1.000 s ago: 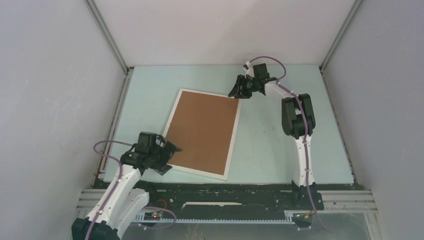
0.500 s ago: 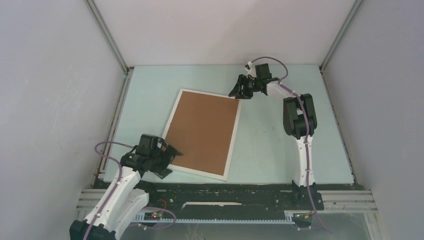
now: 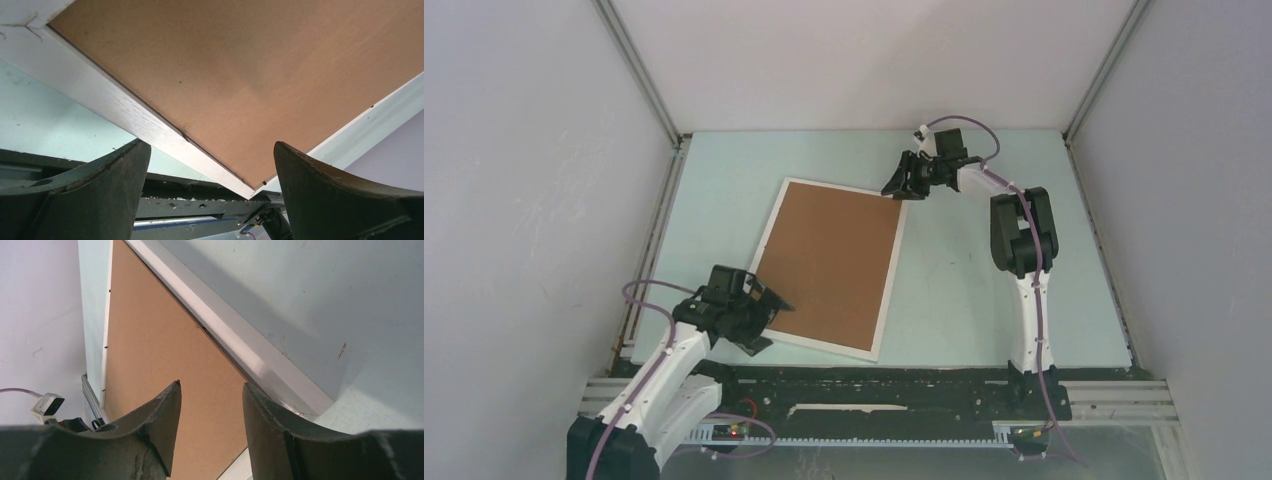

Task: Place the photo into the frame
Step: Adjust the photo frame item on the photo frame.

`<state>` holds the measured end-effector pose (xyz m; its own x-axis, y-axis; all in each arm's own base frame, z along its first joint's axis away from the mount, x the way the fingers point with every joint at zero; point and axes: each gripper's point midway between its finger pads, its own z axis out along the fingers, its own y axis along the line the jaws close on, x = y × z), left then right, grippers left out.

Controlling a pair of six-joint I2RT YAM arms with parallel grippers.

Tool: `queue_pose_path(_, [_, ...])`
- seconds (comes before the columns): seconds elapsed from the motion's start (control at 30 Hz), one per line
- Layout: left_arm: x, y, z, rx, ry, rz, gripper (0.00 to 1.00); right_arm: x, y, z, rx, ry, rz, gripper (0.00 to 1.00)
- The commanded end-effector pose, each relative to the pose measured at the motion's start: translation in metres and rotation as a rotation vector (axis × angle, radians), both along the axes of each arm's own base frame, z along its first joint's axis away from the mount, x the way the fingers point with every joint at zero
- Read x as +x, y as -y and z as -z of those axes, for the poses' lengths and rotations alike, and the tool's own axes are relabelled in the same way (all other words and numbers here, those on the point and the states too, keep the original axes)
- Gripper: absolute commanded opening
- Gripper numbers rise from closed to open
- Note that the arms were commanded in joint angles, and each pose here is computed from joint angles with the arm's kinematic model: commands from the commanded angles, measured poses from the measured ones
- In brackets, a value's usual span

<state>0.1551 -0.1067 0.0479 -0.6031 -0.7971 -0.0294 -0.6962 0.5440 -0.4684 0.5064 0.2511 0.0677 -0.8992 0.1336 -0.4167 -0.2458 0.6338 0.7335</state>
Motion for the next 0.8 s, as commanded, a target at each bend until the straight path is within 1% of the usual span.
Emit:
queue_pose_path(0.0, [0.004, 0.004, 0.003, -0.010, 0.032, 0.020, 1.00, 0.013, 0.002, -0.015, -0.007, 0.042, 0.018, 0.57])
queue_pose_path(0.2, [0.001, 0.005, 0.009, -0.022, 0.028, 0.014, 1.00, 0.017, -0.002, -0.015, -0.007, 0.042, 0.018, 0.57])
queue_pose_path(0.43, [0.007, 0.009, 0.006, -0.041, 0.046, 0.023, 1.00, -0.001, -0.011, -0.005, -0.024, 0.027, -0.019, 0.54])
queue_pose_path(0.77, [0.009, 0.010, 0.003, -0.047, 0.062, 0.029, 1.00, 0.007, -0.006, 0.005, -0.012, 0.004, 0.010, 0.56])
